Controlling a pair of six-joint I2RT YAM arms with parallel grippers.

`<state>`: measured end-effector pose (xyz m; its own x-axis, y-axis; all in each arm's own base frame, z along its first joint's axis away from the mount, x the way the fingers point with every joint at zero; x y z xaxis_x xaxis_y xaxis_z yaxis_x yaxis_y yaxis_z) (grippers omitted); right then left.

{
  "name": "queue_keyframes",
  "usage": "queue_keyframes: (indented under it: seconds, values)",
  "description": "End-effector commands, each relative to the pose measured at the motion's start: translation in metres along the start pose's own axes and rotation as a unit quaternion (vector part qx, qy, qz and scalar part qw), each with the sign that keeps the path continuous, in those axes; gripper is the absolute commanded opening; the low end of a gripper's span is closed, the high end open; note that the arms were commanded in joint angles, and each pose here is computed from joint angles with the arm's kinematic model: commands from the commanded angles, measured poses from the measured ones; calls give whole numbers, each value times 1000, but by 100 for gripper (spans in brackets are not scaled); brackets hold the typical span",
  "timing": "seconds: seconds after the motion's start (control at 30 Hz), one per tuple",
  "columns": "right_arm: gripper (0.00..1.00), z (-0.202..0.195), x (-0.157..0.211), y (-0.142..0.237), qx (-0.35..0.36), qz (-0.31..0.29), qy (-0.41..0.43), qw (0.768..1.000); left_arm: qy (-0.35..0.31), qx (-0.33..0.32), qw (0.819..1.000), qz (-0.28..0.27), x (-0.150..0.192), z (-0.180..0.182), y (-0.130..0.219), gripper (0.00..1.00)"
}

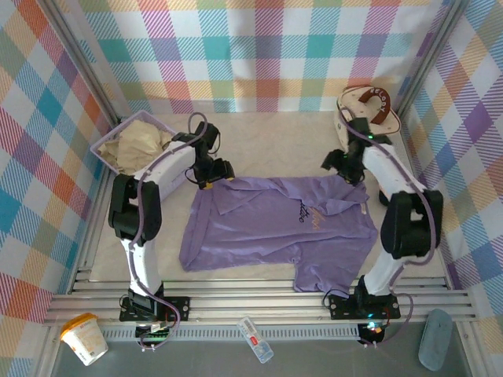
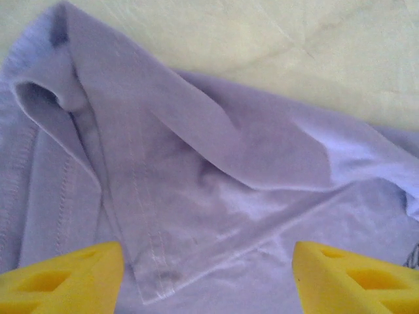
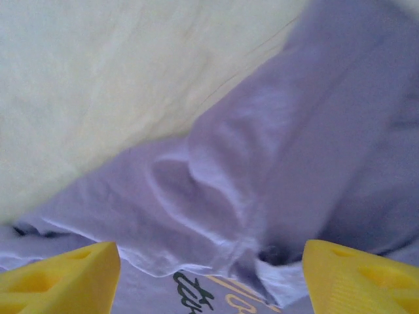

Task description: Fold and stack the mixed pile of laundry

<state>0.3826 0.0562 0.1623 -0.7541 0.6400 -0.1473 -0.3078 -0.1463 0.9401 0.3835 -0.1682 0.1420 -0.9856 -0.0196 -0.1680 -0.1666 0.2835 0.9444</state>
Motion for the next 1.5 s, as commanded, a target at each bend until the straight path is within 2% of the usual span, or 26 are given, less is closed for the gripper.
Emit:
queue_keyframes:
  seconds: [0.0, 0.13, 0.27, 0.3, 0.43, 0.47, 0.63, 0.8, 0.93, 1.07, 1.1, 1.13, 1.2, 1.23, 1.3, 1.47]
  values:
    - [72, 3, -1, -25, 45, 14, 19, 999, -12, 10, 999, 42, 30, -13, -9, 69]
    - [65, 8, -11, -54, 68, 13, 20, 997, -2, 4, 998, 63, 49, -10, -28, 69]
    - [48, 14, -17, -71, 67, 19, 17, 997, 9, -10, 997, 78, 62, 0, -43, 69]
    - [43, 16, -18, -75, 63, 22, 17, 998, 10, -15, 997, 82, 64, 3, -46, 68]
    - [3, 14, -19, -70, 72, 16, 17, 997, 8, -45, 994, 98, 72, 15, -59, 68]
    - [0, 13, -19, -64, 75, 11, 18, 997, 8, -50, 994, 102, 73, 17, -61, 69]
    - [0, 7, -9, -12, 48, -23, 15, 998, 7, -72, 991, 113, 76, 25, -71, 69]
    - [0, 33, -21, 23, -9, -47, 14, 999, 2, -88, 988, 130, 78, 31, -80, 69]
    - [0, 76, -53, 16, -47, -49, 14, 998, -4, -93, 986, 138, 81, 33, -82, 69]
    - [0, 93, -78, -14, -10, -39, 15, 999, -8, -99, 985, 139, 84, 36, -81, 69]
    - [4, 94, -81, -26, -3, -32, 18, 999, -8, -100, 985, 139, 85, 36, -80, 69]
    - [22, 95, -81, -34, -1, -22, 20, 1000, -7, -102, 985, 139, 86, 38, -80, 69]
    - [46, 95, -81, -40, 3, -14, 23, 1000, -8, -107, 984, 142, 89, 40, -80, 69]
    - [52, 94, -80, -39, 6, -14, 22, 1000, -9, -110, 984, 143, 90, 41, -79, 69]
    - [59, 91, -77, -31, 0, -23, 29, 999, -12, -113, 983, 144, 90, 42, -78, 69]
    - [60, 62, -56, -14, 26, -25, 46, 998, -27, -124, 980, 153, 90, 43, -75, 69]
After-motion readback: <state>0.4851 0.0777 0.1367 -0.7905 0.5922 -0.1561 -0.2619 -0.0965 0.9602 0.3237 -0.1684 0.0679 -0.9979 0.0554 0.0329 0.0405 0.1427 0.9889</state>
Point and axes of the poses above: each hand's point on the last joint's axis, 136 mm out from that joint toward the fingers, its own y axis back along the fingers, its own z axis along the line the jaws close on, x = y × z, the point moved 5 cm from there along y, back along the fingers, and after that the axes turned 13 degrees about -y, right-handed, at the moved point
